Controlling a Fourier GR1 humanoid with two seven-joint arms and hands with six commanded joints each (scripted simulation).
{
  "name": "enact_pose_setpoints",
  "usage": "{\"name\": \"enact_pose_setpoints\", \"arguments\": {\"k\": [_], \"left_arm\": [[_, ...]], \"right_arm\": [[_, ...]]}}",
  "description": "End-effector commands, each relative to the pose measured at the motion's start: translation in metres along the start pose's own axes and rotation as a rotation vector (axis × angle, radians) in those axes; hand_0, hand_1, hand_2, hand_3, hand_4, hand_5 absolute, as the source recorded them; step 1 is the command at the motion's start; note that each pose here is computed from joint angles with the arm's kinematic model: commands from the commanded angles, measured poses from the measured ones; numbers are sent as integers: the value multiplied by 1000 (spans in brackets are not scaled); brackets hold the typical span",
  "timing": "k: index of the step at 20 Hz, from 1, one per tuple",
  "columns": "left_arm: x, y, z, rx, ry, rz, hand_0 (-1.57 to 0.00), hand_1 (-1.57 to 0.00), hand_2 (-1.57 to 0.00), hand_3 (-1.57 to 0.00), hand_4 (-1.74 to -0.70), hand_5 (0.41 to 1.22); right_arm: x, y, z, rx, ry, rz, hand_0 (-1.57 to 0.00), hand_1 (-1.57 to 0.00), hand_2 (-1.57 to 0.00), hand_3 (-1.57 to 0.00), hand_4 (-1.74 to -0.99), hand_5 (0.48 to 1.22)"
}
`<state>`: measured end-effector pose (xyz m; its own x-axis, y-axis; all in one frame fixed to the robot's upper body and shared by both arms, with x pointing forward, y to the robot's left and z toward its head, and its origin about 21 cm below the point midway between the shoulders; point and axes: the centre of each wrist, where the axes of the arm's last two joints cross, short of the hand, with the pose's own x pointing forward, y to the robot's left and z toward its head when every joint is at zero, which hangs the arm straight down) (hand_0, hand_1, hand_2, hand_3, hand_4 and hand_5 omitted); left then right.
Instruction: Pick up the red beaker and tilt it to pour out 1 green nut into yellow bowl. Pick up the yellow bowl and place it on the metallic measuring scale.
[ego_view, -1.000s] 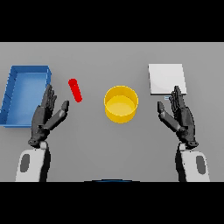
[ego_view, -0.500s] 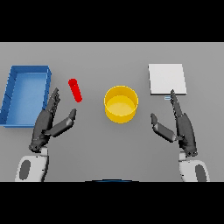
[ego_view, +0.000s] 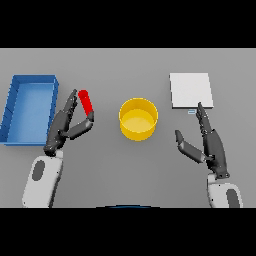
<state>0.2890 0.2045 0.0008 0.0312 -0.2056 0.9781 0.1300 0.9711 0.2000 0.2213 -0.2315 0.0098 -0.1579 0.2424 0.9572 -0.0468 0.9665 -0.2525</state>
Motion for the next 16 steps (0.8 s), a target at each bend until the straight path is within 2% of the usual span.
{"name": "enact_pose_setpoints", "arguments": {"k": [1, 6, 9, 16], "left_arm": [[-6, 0, -7, 3, 25, -11, 1, 1, 1, 1, -1376, 738], [-13, -5, -31, 3, 45, 11, 1, 1, 1, 1, -1339, 717], [-16, 2, -44, 8, 46, 3, 1, 1, 1, 1, -1323, 712], [-9, -5, -70, -21, 46, -9, 1, 1, 1, 1, -1318, 708]], "right_arm": [[3, 2, 0, -3, -2, -10, 1, 1, 1, 1, -1321, 683], [2, -1, -2, -8, 27, -12, 1, 1, 1, 1, -1341, 689], [1, -2, -1, -7, 8, -20, 1, 1, 1, 1, -1338, 688], [3, -3, -2, -13, 13, -29, 1, 1, 1, 1, -1320, 683]]}}
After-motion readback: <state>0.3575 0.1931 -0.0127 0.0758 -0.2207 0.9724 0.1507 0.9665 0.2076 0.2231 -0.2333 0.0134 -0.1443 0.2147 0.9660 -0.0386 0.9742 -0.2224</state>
